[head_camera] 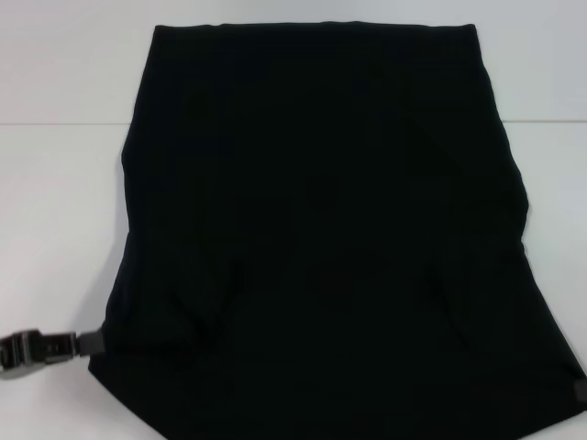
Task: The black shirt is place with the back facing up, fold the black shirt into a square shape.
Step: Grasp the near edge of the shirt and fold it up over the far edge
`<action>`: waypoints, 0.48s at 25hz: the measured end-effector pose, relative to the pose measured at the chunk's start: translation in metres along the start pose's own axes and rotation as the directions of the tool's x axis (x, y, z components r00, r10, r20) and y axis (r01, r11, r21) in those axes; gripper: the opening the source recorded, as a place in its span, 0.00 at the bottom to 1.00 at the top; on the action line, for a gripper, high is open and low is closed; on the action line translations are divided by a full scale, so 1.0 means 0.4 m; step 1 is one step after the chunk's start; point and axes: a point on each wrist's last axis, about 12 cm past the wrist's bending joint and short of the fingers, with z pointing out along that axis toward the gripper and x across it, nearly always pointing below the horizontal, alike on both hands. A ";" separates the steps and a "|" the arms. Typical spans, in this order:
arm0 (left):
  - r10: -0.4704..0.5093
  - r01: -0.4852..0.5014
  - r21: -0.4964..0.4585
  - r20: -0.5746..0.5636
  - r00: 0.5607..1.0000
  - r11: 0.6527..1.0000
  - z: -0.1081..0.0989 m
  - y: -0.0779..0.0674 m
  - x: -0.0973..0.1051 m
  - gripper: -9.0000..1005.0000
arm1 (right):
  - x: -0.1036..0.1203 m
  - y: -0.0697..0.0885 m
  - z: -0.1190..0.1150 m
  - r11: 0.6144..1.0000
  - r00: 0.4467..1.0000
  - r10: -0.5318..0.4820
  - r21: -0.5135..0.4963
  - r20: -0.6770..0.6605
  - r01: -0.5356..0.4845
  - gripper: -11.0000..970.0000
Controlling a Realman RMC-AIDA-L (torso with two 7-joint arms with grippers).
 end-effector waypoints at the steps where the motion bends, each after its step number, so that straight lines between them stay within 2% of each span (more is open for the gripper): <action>1: -0.005 0.005 0.007 -0.007 1.000 1.000 -0.001 0.000 0.009 0.05 | 0.009 -0.003 -0.004 1.000 1.000 0.005 -0.001 0.001 -0.005 0.03; 8: -0.035 0.037 0.055 -0.042 0.998 0.998 -0.012 -0.006 0.063 0.05 | 0.073 -0.022 -0.033 0.999 0.999 0.041 -0.020 0.029 -0.041 0.03; 12: -0.032 0.035 0.063 -0.046 0.998 0.997 -0.002 -0.008 0.057 0.05 | 0.072 -0.020 -0.033 0.999 0.999 0.031 -0.031 0.041 -0.030 0.03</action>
